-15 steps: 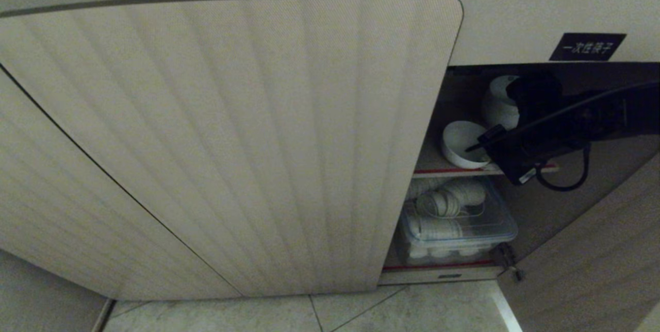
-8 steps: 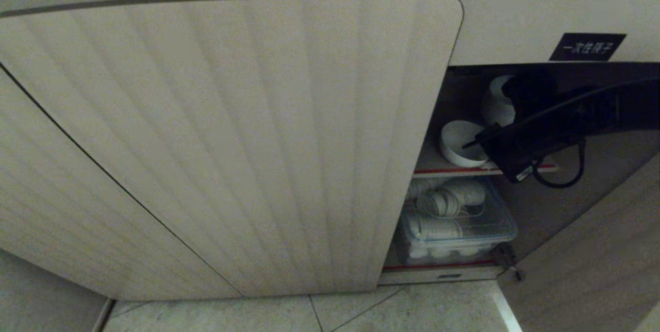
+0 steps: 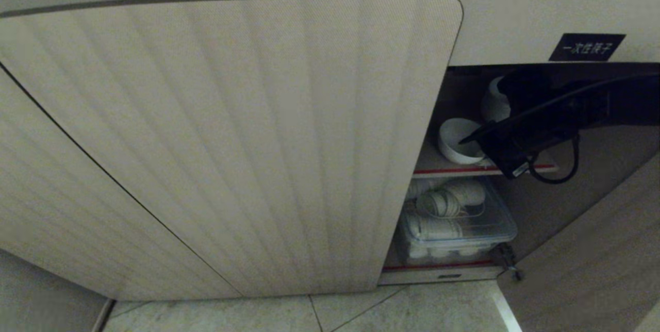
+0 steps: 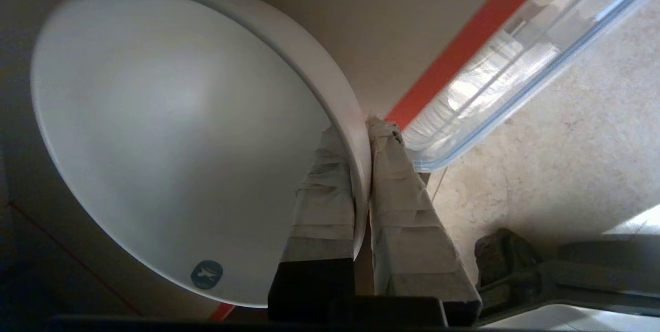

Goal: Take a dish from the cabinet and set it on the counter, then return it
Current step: Put it back into the cabinet

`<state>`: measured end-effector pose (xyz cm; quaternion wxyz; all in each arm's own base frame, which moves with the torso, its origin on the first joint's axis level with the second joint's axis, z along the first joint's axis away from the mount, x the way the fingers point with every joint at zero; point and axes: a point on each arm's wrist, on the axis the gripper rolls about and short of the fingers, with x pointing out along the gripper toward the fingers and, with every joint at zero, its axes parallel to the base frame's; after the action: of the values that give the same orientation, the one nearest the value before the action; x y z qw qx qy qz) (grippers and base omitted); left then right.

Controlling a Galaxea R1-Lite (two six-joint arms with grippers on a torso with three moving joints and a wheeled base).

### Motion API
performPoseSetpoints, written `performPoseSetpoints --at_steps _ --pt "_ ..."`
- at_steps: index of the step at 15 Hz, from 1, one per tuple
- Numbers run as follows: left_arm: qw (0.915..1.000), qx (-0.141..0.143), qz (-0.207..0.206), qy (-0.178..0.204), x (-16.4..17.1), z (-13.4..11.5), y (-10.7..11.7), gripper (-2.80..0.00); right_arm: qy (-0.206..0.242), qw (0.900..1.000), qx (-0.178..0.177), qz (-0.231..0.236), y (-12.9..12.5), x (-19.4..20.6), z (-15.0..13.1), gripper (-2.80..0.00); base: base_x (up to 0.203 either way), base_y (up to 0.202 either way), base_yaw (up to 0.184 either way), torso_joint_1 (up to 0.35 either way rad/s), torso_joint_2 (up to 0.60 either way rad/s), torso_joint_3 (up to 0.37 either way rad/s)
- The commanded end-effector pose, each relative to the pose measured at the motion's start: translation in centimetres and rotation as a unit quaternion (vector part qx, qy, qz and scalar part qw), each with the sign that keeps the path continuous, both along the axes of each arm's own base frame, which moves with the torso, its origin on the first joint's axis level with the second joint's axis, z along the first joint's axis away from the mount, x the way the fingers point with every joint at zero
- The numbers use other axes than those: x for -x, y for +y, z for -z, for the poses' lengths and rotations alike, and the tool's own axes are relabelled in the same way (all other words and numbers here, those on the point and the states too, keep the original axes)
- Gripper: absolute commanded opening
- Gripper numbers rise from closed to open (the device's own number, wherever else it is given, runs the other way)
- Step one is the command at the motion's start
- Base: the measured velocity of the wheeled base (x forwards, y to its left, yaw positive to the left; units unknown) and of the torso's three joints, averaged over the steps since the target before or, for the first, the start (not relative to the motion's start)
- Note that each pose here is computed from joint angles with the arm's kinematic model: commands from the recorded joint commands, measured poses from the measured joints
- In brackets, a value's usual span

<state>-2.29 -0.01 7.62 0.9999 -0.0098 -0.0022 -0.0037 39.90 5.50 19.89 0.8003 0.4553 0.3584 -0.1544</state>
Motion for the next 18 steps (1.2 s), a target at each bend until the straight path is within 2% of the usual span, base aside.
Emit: performPoseSetpoints --at_steps 1,18 --pt "1.0000 0.000 0.000 0.000 0.0 0.0 0.0 -2.80 0.003 1.000 -0.002 0.002 0.1 -0.6 0.2 -2.80 0.000 0.000 0.000 0.000 0.00 0.000" --pt "1.0000 0.000 0.000 0.000 0.0 0.0 0.0 -2.80 0.016 1.000 -0.004 -0.002 0.4 -2.0 -0.1 -2.80 0.000 0.000 0.000 0.000 0.00 0.000"
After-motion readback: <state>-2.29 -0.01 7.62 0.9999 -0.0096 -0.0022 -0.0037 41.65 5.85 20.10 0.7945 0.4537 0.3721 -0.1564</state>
